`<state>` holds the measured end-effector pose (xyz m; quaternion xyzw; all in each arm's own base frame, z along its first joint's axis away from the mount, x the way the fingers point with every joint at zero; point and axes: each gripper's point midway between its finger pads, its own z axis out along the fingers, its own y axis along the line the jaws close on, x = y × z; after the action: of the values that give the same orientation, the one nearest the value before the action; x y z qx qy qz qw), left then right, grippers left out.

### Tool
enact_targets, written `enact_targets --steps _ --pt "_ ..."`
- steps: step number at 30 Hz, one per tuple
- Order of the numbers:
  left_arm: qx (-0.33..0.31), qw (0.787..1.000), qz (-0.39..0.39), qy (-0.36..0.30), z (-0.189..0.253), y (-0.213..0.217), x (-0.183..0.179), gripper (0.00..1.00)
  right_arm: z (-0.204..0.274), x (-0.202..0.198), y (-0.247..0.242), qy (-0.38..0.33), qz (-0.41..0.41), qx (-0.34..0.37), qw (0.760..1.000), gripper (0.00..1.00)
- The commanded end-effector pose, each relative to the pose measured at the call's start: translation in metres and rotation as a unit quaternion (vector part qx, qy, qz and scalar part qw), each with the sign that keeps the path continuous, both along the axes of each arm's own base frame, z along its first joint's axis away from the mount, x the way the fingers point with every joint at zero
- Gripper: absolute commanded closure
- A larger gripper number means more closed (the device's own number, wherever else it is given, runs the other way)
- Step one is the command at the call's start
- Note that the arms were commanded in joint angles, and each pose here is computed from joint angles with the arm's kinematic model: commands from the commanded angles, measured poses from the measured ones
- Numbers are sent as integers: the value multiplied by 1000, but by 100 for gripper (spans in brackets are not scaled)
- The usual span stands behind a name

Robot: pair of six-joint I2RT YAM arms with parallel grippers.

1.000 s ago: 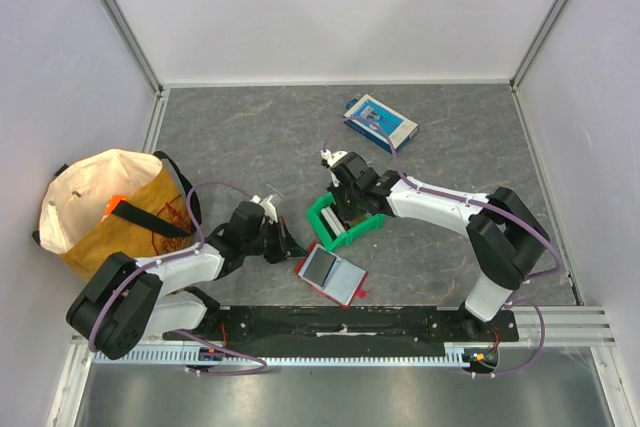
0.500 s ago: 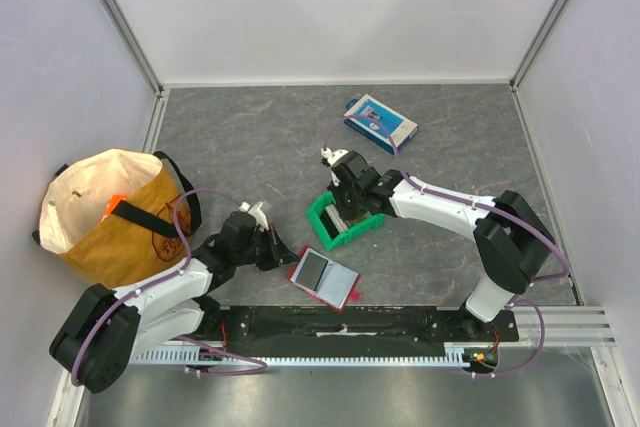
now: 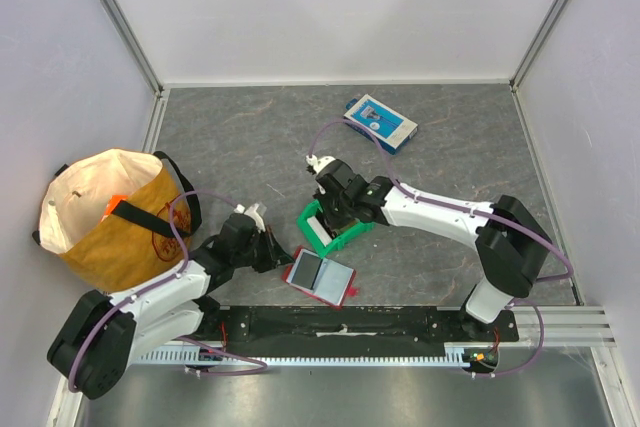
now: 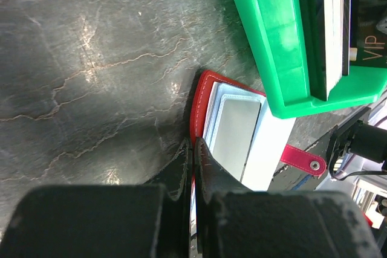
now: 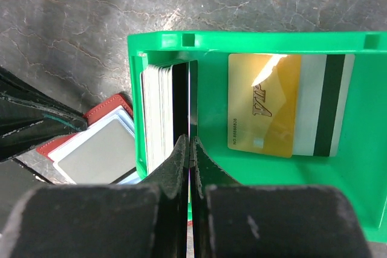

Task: Put the credit cards into the card holder
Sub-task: Pick up the credit card from the storage box.

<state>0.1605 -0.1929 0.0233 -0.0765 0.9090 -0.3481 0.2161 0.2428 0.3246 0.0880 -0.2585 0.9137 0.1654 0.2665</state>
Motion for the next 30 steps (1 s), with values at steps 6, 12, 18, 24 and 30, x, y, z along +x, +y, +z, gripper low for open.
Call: enact_targets --steps 6,12,18,24,30 --pt "8 1000 20 2 0 7 -1 98 29 43 -38 -110 -87 -67 988 100" --pt "5 1000 18 -1 1 8 -2 98 40 62 -61 -140 -110 -78 981 100" --pt "5 1000 17 -3 2 7 -1 98 37 77 -89 -146 -126 -100 976 100" --pt "8 1000 15 -5 2 7 -1 98 33 88 -110 -147 -138 -115 973 100" --pt "8 1000 15 -5 3 7 -1 98 34 97 -127 -155 -144 -133 968 100"
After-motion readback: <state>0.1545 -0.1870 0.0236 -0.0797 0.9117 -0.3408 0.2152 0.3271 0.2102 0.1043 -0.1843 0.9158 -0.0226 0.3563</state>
